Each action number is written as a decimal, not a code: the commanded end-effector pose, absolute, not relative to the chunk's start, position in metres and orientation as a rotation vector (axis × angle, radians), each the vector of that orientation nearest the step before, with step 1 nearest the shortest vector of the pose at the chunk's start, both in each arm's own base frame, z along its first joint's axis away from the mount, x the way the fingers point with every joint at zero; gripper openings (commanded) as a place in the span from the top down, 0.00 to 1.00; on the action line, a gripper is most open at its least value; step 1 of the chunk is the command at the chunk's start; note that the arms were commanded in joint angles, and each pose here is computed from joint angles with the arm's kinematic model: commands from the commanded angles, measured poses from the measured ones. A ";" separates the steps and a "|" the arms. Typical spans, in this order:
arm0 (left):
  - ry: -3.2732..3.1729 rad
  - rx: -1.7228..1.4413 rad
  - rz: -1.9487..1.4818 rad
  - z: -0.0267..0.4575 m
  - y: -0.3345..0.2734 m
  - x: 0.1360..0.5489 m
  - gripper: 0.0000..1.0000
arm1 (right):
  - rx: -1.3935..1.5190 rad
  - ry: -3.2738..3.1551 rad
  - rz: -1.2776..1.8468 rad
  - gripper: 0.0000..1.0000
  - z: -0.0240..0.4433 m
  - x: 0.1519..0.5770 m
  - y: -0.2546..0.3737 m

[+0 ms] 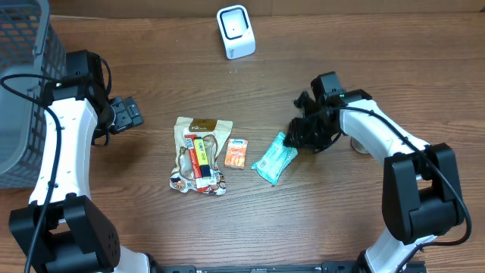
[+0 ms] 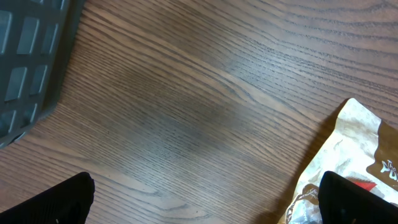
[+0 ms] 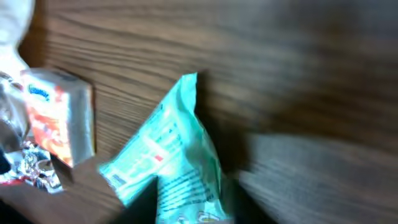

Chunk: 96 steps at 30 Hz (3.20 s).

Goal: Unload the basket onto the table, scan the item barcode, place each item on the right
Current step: 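Lower the right gripper onto the wipes pack and close on it, then lift the wipes pack and carry it toward the white scanner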

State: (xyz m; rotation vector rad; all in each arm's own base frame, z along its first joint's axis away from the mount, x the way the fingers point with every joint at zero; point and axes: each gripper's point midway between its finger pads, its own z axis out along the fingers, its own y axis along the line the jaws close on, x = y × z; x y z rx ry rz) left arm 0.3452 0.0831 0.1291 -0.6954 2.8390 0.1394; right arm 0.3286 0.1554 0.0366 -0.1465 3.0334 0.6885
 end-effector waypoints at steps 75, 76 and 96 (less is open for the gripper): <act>2.839 -0.672 0.143 0.130 0.084 0.349 0.00 | -0.396 2.576 0.939 0.97 0.230 0.312 0.159; 2.838 -0.672 0.143 0.130 0.084 0.349 0.00 | -0.391 2.577 0.904 0.97 0.232 0.317 0.157; 2.838 -0.672 0.143 0.130 0.084 0.349 0.00 | -0.293 2.265 0.378 0.97 0.383 0.438 0.135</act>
